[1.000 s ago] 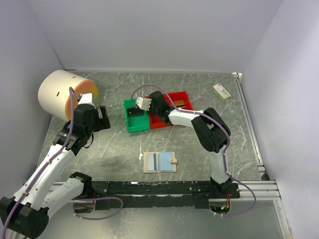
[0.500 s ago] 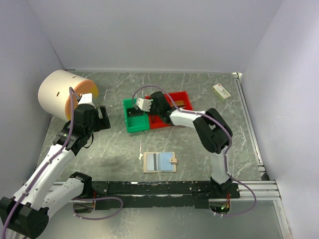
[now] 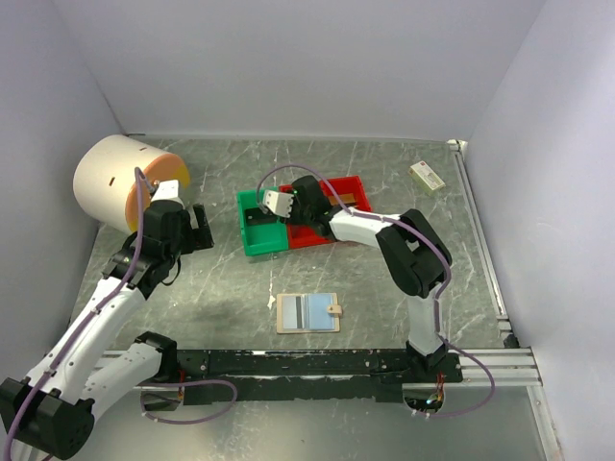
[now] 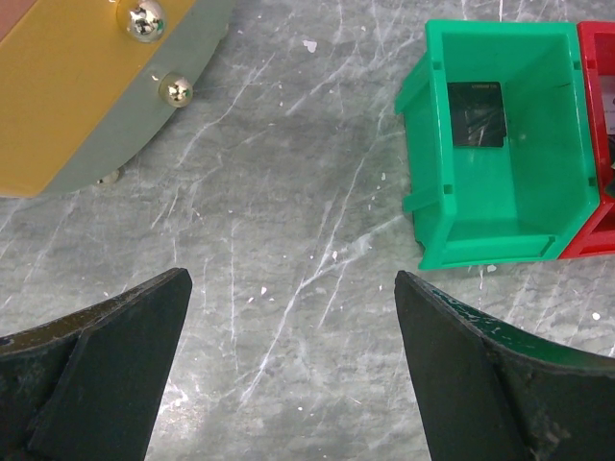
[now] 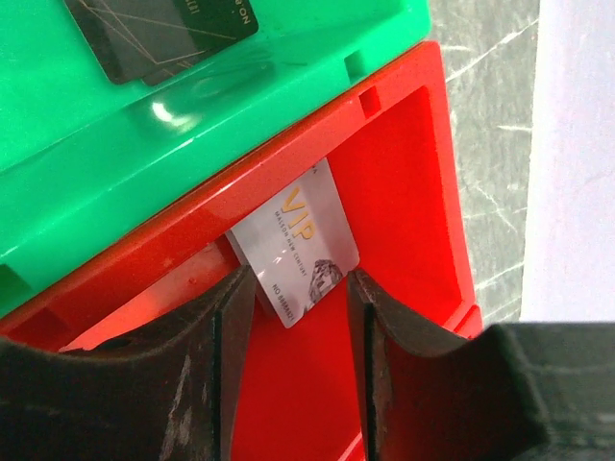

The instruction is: Take the credit cards out of the card holder

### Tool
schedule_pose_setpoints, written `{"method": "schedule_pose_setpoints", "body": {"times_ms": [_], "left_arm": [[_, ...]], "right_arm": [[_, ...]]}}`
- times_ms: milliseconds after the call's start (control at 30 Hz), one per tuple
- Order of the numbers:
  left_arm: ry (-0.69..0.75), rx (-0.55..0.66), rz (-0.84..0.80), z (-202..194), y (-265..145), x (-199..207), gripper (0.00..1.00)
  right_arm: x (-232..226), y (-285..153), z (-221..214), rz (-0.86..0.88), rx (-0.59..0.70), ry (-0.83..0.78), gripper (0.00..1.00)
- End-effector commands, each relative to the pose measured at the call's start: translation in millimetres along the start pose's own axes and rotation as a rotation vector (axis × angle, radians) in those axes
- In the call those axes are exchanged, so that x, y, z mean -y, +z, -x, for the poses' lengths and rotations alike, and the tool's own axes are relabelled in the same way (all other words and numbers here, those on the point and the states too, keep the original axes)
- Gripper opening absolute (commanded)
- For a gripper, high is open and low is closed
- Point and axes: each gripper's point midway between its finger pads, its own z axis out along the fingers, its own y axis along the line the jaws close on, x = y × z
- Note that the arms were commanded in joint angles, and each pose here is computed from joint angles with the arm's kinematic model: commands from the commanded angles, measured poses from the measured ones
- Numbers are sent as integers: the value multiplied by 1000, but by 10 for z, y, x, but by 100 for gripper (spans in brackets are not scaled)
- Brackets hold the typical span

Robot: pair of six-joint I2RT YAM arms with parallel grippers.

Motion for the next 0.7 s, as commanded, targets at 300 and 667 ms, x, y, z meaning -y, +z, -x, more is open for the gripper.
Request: {"method": "schedule_pose_setpoints", "body": {"times_ms": [300,667], "left_arm": [[3,-11,-13,9,-11,25,99],[14,-39,-34,-34,19,77,99]], "right_arm": [[600,-542,460,-178,197,237,45],[1096,-1584,531,-406,332,1020,84]]}}
